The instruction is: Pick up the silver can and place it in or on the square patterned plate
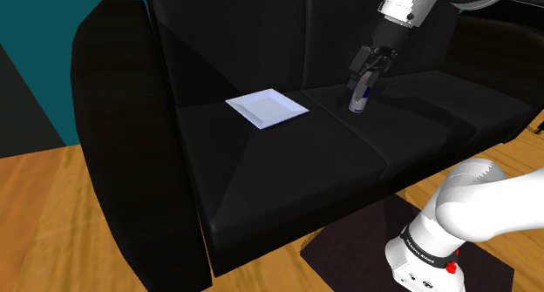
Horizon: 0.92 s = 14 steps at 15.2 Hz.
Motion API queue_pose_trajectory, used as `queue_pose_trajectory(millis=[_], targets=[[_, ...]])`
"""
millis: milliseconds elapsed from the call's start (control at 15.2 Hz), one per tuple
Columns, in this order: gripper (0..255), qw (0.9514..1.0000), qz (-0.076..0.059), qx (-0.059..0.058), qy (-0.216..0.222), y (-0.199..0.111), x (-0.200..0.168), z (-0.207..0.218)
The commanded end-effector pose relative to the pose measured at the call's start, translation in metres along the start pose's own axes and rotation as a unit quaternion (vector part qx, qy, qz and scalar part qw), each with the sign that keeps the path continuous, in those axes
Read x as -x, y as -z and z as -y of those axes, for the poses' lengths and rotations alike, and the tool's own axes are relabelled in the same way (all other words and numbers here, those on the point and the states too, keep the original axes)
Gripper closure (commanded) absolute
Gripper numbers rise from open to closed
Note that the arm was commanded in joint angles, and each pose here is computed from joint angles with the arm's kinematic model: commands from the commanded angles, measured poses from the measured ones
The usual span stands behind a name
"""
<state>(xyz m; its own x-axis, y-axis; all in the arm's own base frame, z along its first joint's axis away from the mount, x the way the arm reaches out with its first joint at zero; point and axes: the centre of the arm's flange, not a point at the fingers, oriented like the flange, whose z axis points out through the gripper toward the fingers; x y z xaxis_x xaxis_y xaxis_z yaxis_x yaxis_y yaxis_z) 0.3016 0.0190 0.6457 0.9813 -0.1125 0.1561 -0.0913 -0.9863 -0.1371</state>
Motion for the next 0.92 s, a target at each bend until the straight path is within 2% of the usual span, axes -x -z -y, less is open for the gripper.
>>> queue_pose_trajectory(millis=[0,858], targets=[[0,1.0,0.0,0.0,0.0,0.0,0.0,0.0],[0,0.998,0.002,-0.02,0.059,0.004,-0.063,-0.166]])
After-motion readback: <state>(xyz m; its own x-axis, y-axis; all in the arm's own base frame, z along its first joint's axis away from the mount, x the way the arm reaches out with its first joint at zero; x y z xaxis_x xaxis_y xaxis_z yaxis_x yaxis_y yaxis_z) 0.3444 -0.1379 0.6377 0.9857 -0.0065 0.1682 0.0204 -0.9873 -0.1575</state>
